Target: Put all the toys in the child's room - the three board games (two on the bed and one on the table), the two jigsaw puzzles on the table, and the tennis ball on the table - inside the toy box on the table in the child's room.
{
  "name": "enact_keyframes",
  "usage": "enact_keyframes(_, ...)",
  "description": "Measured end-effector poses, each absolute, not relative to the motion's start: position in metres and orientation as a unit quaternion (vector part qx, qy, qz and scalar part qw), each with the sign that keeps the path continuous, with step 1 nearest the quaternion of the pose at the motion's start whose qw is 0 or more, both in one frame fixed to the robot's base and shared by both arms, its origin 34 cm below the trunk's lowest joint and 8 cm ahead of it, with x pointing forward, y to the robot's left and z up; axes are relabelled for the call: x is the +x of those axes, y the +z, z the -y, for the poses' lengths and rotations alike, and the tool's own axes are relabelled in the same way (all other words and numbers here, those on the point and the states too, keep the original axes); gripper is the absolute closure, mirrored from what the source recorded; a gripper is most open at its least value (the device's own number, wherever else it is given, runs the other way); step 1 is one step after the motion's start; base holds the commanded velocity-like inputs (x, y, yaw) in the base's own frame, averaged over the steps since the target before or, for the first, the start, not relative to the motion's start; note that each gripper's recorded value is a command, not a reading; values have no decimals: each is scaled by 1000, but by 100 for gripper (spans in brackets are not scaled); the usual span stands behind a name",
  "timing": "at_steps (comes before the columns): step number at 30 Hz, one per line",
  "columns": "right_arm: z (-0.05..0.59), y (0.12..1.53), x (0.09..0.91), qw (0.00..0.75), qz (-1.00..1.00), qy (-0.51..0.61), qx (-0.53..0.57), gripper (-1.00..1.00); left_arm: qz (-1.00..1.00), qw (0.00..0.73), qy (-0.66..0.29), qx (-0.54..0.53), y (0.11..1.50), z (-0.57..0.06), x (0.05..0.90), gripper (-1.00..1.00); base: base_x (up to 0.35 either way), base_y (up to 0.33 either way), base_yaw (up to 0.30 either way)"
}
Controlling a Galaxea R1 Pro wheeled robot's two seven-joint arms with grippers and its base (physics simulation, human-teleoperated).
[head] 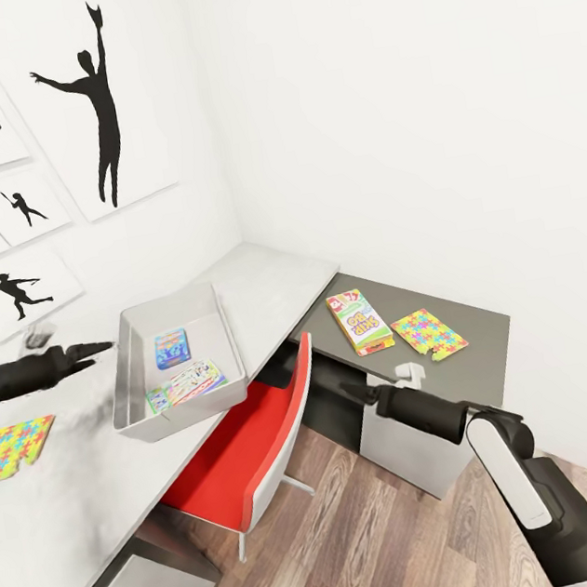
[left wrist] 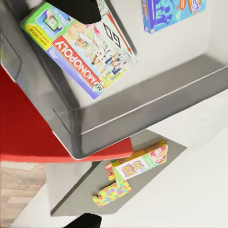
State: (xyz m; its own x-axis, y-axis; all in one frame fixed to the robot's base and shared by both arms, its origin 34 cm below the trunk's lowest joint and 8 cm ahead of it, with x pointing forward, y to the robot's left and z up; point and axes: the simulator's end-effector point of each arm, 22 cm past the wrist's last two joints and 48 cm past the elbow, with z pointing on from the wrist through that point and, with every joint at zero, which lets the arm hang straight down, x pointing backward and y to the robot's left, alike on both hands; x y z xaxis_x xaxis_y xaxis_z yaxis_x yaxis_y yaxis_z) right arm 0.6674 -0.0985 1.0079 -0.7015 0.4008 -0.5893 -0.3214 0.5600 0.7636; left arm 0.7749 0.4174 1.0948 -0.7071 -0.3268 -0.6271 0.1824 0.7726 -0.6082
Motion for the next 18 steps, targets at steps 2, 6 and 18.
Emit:
enact_keyframes(2,101,1009,668,387,-794,468,27,-100,-845,394,-359,-34,1119,-437,761,-100,0,0,0)
enact_keyframes(6,101,1012,668,389,-789,474,25,-100,-830,393,-394,-39,1129,-465,728,-100,0,0,0)
enact_keyframes(18,99,1013,663,390,-783,484,22,-100,-829,356,-415,-120,1029,-522,623,-100,-26,0,0)
